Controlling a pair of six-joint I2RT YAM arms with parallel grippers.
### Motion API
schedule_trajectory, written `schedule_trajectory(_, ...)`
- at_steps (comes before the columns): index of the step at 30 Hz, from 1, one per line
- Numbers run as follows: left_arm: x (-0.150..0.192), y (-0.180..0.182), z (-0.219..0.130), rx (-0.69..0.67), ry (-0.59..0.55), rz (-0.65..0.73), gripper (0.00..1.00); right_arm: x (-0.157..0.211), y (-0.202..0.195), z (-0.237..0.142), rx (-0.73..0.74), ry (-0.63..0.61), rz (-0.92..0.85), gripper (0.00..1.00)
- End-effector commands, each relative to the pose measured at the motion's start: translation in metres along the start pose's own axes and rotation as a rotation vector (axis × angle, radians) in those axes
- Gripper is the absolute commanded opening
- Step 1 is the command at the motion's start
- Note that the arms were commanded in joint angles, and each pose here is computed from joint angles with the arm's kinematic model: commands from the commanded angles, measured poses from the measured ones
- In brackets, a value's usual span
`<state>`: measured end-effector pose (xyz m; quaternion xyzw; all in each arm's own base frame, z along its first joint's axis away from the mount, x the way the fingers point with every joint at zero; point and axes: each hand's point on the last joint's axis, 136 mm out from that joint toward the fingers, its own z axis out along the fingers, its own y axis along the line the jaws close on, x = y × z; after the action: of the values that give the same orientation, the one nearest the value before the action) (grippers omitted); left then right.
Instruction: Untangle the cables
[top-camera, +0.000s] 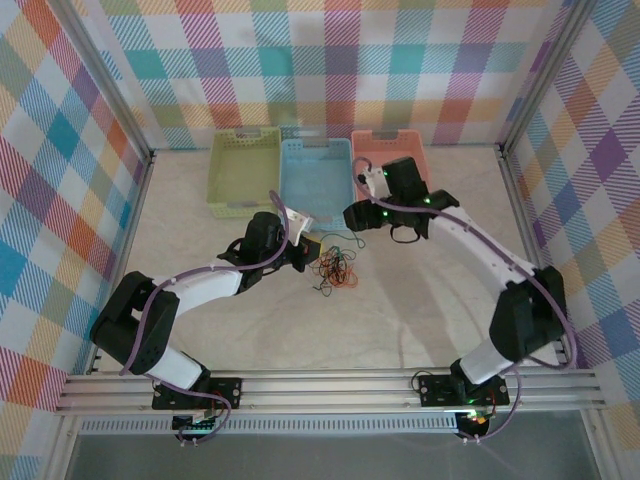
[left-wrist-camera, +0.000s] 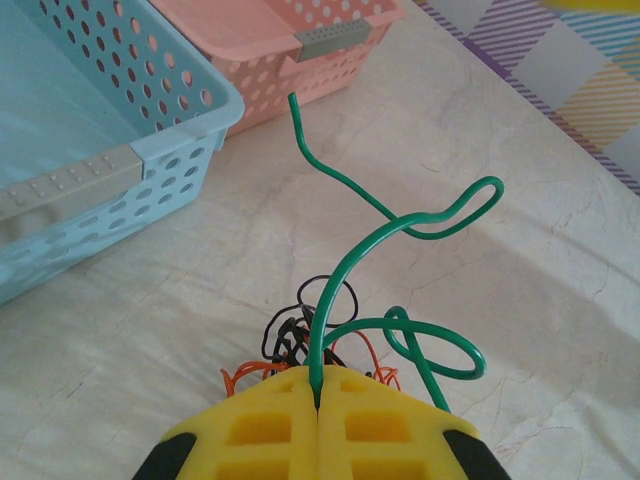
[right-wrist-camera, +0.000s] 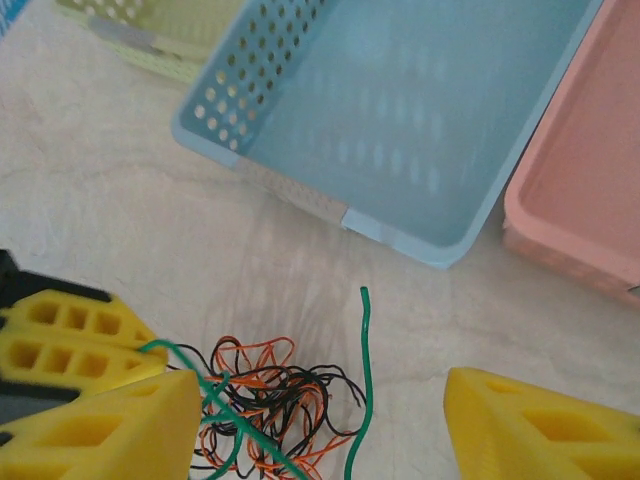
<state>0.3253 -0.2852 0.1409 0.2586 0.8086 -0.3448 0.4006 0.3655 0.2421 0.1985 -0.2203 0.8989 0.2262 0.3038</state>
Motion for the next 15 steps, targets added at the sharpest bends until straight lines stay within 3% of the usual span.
schedule_trajectory(1, -0.011, -0.009, -0.006, 0.019, -0.045, 0.045, 0.0, 0.008, 0.008, 0.011, -0.066, 0.113, 0.057, 0.61)
schedule_trajectory(15, -0.012, -0.011, -0.007, 0.03, -0.048, 0.048, 0.0, 0.021, -0.002, 0.052, -0.073, 0.208, 0.099, 0.54)
